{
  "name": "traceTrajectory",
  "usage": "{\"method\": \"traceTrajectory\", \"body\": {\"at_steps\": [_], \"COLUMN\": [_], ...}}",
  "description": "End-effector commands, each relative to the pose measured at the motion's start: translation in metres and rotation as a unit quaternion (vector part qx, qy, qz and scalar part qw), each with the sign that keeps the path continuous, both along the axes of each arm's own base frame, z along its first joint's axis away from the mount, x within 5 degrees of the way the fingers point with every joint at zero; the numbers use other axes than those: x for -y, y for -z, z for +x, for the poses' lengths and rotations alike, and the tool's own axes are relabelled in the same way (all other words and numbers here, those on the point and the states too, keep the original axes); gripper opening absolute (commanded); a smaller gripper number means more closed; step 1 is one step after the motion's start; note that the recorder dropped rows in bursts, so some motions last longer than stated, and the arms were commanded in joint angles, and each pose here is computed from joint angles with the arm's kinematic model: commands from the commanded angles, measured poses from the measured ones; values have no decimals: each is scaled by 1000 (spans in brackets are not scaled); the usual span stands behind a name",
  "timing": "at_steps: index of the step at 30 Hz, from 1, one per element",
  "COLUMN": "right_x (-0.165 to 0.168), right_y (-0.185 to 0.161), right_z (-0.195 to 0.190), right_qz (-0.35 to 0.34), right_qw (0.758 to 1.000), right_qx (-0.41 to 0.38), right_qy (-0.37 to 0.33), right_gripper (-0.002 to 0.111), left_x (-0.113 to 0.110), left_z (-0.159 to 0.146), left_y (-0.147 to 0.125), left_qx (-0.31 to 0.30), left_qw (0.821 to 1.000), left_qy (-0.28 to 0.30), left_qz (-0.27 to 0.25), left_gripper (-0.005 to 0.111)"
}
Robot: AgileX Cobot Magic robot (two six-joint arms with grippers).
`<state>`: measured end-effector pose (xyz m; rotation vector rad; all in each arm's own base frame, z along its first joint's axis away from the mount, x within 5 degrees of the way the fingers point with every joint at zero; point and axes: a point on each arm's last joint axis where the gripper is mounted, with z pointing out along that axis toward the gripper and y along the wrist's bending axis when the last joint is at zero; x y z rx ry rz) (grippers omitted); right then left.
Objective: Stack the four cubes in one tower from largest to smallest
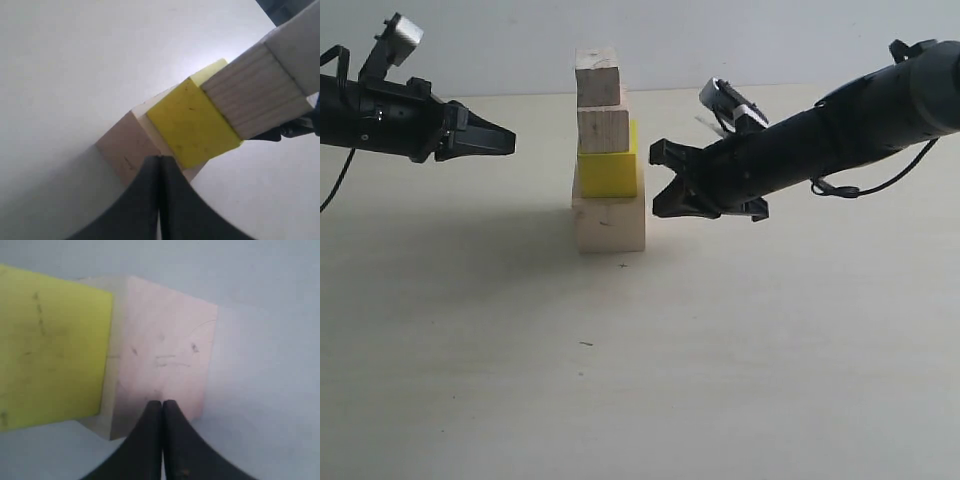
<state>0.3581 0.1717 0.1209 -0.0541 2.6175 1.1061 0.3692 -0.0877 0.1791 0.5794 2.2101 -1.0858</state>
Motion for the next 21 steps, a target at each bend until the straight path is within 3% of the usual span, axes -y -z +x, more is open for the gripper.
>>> {"method": "traceTrajectory", "body": {"at_steps": [1, 7, 13, 21], "right_x": [23, 59, 73, 106], "right_y": [-26, -74, -116, -138], "right_z": [6, 12, -4, -76], "right_qz": [-34, -66, -110, -174], "right_qw": [998, 988, 970, 933], "right_qx": [43, 126, 208, 278], "right_qy": [15, 53, 63, 151], "right_gripper": [0, 0, 0, 0], "left_x": [-7, -11, -12, -18], "left_z": [1, 1, -15, -85], "left_y": [-3, -4, -13, -22], "left_qx": [1, 4, 65, 105], "left_qw": [1000, 1000, 993, 991], "left_qy": [-13, -25, -74, -82], "left_qz": [-6, -15, -59, 2], "left_gripper": [0, 0, 0, 0]}}
